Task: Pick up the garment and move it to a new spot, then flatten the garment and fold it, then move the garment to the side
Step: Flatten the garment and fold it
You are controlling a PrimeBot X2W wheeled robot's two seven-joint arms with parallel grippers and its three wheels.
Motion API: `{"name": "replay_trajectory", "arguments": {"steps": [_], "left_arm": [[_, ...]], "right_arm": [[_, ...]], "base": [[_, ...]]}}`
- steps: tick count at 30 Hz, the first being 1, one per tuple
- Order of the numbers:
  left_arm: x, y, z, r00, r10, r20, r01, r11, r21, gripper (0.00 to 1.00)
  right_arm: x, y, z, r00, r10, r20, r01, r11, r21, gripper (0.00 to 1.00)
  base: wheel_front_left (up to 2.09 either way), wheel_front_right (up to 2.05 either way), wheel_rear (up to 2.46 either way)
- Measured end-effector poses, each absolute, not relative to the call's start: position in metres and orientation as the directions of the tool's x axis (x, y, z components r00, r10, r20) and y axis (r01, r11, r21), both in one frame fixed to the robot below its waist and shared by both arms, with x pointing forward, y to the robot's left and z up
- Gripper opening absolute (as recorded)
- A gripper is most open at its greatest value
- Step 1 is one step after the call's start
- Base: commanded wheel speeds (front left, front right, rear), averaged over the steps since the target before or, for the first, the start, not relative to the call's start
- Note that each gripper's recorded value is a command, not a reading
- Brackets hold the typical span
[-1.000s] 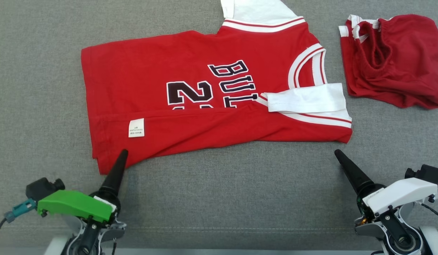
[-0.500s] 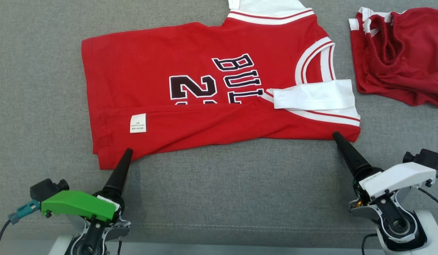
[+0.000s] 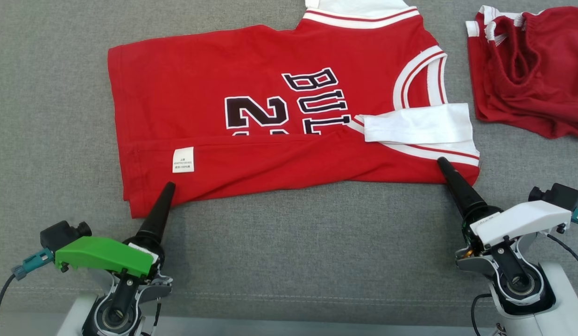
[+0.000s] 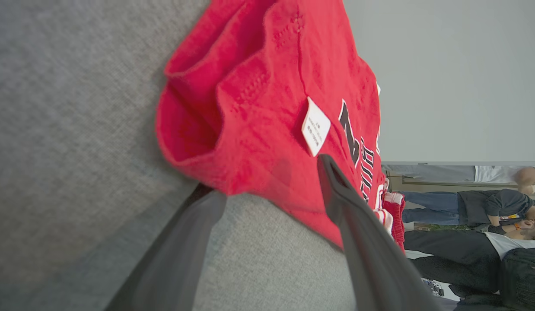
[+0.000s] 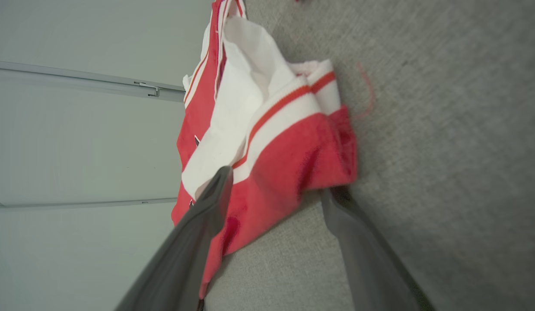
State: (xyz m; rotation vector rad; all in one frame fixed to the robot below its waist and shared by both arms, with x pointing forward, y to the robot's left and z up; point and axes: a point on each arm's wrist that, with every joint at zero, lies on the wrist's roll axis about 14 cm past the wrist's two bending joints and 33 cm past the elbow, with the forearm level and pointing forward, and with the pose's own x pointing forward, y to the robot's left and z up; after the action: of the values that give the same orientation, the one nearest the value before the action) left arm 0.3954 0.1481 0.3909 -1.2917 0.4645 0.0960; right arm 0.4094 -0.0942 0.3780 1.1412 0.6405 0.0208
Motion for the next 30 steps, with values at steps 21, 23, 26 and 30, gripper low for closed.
{"name": "replay_trajectory", "arguments": {"steps": [21, 23, 26, 30], "left_arm": [[0.4, 0.175, 0.383, 0.904, -0.117, -0.411, -0.36, 0.313, -0.879, 0.0], [0.4, 0.176, 0.384, 0.906, -0.116, -0.407, -0.355, 0.314, -0.881, 0.0], [0.4, 0.177, 0.388, 0.911, -0.116, -0.396, -0.343, 0.317, -0.884, 0.0], [0.4, 0.176, 0.394, 0.919, -0.121, -0.376, -0.323, 0.316, -0.892, 0.0]], "right_arm": [[0.415, -0.099, 0.379, 0.83, 0.339, -0.442, 0.274, 0.443, 0.854, 0.0], [0.415, -0.104, 0.379, 0.831, 0.338, -0.443, 0.272, 0.448, 0.852, 0.0], [0.417, -0.113, 0.383, 0.834, 0.336, -0.438, 0.262, 0.457, 0.85, 0.0], [0.422, -0.124, 0.392, 0.854, 0.32, -0.411, 0.267, 0.408, 0.873, 0.0]], "base": [[0.0, 0.0, 0.0], [0.0, 0.0, 0.0], [0.0, 0.0, 0.0], [0.0, 0.0, 0.0]]}}
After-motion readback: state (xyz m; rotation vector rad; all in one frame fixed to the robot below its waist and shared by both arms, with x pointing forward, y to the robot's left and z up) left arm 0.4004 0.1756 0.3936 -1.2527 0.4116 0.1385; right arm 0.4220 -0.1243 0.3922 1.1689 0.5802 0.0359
